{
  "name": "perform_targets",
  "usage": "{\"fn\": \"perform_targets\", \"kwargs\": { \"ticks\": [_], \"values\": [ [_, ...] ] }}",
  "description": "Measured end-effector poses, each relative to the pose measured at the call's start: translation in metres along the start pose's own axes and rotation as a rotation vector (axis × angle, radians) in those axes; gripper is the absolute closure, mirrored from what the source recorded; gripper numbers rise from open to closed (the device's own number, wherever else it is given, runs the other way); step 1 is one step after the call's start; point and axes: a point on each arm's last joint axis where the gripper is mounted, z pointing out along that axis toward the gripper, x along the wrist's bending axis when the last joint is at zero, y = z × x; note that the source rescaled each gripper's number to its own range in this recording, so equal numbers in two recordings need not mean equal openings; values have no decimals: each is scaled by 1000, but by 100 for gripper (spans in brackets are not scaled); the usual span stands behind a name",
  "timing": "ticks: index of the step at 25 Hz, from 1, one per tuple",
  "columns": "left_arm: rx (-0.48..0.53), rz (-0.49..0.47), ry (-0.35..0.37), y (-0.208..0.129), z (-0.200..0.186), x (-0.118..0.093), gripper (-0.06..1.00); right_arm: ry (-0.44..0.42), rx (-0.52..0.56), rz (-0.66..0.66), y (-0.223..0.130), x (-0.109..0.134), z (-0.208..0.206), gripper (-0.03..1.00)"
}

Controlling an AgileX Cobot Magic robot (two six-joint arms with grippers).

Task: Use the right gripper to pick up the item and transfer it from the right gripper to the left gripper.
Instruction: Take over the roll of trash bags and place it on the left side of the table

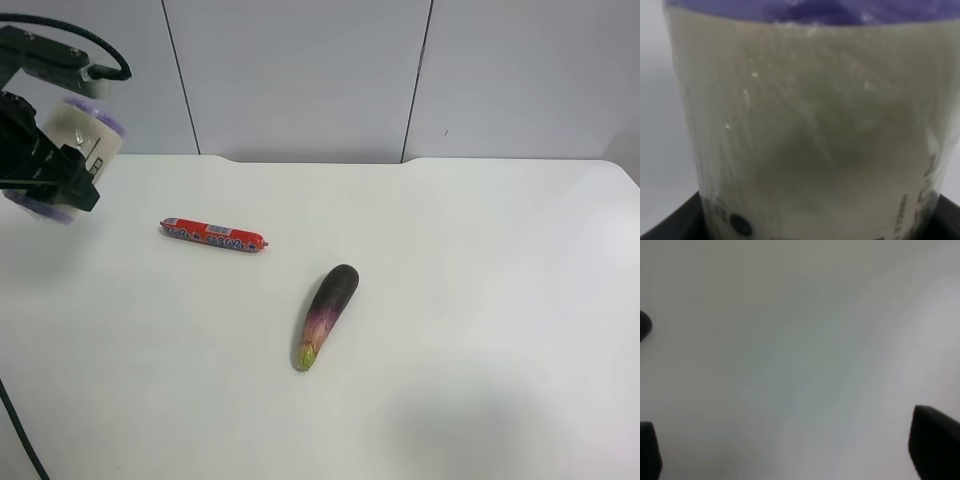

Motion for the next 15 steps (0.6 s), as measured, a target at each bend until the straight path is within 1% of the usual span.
{"fn": "perform_targets", "kwargs": {
  "ticks": [2,6,10,15],
  "values": [
    [66,-12,-8,-3,16,3,94,0,0,-1,0,0,0,-3],
    [163,-15,-33,-8,45,2,94,0,0,-1,0,0,0,-3],
    [243,-41,-70,-14,71,-2,94,0,0,-1,0,0,0,-3],
    [335,-55,-98,-23,100,-5,94,0,0,-1,0,0,0,-3]
  ]
}}
